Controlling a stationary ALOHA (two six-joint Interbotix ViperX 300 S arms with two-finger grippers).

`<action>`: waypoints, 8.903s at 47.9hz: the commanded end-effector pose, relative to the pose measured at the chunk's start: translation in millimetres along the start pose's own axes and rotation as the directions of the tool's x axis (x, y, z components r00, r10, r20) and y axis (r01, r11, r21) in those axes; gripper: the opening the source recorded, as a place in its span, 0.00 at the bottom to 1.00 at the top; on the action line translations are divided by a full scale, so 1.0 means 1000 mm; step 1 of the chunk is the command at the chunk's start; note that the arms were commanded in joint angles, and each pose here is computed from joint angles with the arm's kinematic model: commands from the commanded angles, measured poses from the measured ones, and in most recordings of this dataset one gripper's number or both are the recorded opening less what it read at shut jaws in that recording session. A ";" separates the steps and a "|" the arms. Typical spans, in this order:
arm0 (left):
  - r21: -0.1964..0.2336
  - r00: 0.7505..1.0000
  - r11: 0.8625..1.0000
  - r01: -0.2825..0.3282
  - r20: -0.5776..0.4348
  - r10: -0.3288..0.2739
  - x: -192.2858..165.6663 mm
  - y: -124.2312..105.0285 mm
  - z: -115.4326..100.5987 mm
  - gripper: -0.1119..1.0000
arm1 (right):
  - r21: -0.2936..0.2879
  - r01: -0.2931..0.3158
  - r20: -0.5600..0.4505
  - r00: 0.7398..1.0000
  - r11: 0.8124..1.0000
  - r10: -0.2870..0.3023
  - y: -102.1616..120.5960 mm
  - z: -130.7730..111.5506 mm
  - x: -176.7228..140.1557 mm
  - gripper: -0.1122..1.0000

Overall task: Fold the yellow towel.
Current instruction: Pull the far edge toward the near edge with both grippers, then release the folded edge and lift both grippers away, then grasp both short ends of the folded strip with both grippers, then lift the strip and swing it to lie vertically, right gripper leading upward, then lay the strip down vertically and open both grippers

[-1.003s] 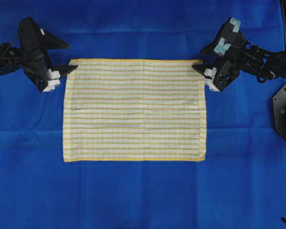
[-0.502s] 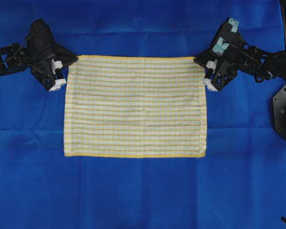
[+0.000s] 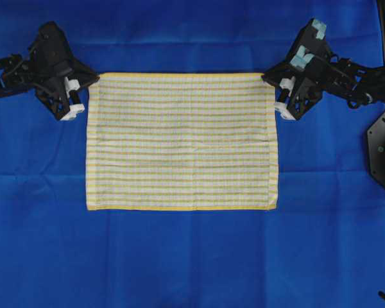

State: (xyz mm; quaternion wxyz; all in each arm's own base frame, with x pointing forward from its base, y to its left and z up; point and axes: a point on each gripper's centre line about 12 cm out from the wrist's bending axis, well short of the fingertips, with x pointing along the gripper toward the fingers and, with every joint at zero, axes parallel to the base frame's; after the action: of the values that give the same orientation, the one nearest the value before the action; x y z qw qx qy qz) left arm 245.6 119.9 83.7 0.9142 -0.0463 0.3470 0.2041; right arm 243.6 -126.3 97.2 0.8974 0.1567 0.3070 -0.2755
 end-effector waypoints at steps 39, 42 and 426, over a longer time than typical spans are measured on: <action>0.077 0.973 0.977 0.196 0.111 -0.204 -0.046 -0.064 0.016 0.13 | -0.016 -0.198 0.008 0.980 0.980 0.198 0.056 -0.016 -0.052 0.14; 0.071 0.964 0.971 0.230 0.116 -0.237 -0.051 -0.073 0.015 0.13 | -0.016 -0.236 0.006 0.972 0.972 0.236 0.066 -0.019 -0.059 0.14; 0.229 0.792 0.818 0.528 0.214 -0.572 -0.007 -0.275 0.129 0.11 | 0.021 -0.027 0.104 0.994 0.999 0.025 0.018 0.161 0.058 0.13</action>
State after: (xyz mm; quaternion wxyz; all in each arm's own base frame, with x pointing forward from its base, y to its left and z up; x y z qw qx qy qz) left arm 440.0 -92.5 151.7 0.9693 -0.0378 0.2296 -0.0798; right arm 352.7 -201.5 168.1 0.9044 0.1651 0.2790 -0.2775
